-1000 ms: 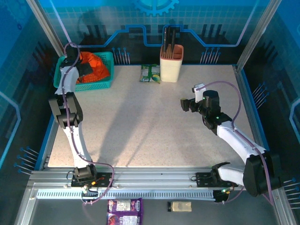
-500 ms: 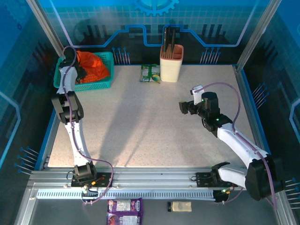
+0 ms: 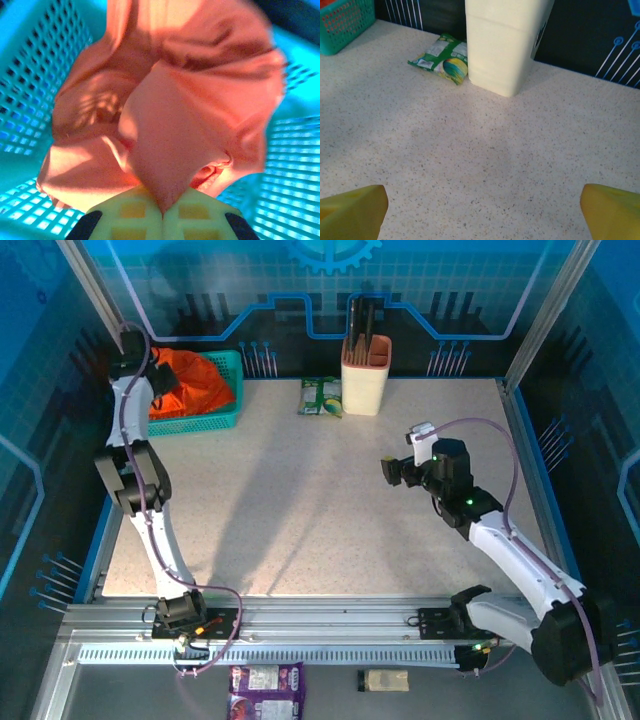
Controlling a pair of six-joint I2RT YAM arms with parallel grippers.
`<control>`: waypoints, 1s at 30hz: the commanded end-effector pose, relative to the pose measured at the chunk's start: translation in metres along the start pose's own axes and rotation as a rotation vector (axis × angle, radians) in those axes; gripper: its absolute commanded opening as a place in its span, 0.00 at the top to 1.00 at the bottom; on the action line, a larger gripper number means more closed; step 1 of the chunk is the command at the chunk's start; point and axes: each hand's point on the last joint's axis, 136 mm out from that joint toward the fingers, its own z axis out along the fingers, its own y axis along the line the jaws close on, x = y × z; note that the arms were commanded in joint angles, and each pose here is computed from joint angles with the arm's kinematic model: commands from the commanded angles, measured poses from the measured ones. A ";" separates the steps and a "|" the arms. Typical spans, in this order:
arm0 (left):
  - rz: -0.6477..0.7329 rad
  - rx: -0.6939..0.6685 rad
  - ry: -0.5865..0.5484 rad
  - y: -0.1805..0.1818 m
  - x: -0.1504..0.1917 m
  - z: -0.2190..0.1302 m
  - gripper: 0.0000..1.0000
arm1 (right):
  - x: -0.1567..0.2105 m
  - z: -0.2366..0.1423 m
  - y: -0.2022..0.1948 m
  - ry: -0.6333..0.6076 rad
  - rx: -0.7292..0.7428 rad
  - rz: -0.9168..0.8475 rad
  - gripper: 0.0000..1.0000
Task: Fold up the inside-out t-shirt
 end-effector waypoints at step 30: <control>0.598 0.783 -0.222 -0.281 0.195 -0.380 1.00 | -0.029 -0.074 -0.042 -0.095 0.239 0.108 0.00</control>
